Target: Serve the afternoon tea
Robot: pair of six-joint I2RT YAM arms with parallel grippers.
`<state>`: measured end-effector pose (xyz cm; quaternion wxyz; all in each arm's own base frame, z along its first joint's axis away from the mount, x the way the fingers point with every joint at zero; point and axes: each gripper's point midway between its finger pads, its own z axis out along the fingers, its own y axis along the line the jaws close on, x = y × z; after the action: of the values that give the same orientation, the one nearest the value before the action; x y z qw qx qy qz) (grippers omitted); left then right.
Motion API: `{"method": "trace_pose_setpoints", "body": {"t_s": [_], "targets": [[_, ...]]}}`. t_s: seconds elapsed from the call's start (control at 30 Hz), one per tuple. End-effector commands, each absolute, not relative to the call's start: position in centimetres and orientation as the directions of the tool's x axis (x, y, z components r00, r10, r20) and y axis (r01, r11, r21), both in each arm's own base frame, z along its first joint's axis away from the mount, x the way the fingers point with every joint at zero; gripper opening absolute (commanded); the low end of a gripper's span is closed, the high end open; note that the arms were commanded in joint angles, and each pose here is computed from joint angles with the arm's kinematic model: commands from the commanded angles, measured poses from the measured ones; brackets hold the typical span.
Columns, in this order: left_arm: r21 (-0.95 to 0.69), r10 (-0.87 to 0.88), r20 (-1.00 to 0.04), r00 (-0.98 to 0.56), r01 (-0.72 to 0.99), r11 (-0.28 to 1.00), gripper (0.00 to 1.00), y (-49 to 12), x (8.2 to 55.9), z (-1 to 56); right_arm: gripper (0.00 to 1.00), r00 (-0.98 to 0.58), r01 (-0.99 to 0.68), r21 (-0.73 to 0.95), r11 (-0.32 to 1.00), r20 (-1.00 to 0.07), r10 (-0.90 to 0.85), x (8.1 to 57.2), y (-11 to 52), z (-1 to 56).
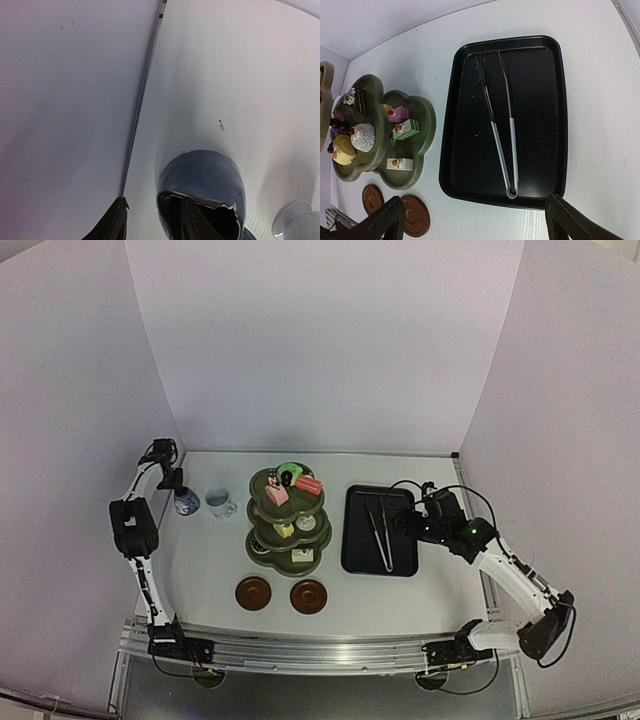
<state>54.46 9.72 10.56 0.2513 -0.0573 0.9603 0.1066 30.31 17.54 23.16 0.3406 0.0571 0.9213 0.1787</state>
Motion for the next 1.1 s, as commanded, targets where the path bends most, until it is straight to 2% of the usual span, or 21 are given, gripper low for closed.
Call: {"method": "trace_pose_setpoints", "body": {"t_s": [0.0,0.23,0.4,0.63,0.9,1.07], "targets": [[0.135,-0.124,-0.486,-0.865,-0.215,0.967,0.35,9.9,54.5,8.8,0.95,-0.762,-0.020,0.382,0.924,-0.604,0.233,30.4,18.0,23.8],[0.096,-0.159,-0.452,-0.878,-0.225,0.970,0.26,9.3,54.1,7.2,0.95,-0.767,-0.019,0.385,0.923,-0.597,0.233,30.3,18.1,23.6],[0.102,-0.166,-0.468,-0.868,-0.240,0.966,0.22,9.5,53.7,7.6,0.95,-0.762,-0.021,0.382,0.924,-0.604,0.232,30.5,18.1,23.9],[0.083,-0.207,-0.460,-0.863,-0.274,0.958,0.01,9.4,53.1,7.9,0.95,-0.771,-0.025,0.381,0.924,-0.596,0.225,30.8,18.5,23.7],[0.061,-0.266,-0.445,-0.855,-0.325,0.944,0.00,9.1,51.1,9.6,0.96,-0.774,-0.043,0.381,0.924,-0.597,0.210,30.7,19.1,23.9],[0.030,-0.262,-0.443,-0.858,-0.306,0.951,0.00,8.1,48.1,11.2,0.96,-0.765,-0.194,0.343,0.919,-0.639,0.077,29.7,22.6,25.1]]}}
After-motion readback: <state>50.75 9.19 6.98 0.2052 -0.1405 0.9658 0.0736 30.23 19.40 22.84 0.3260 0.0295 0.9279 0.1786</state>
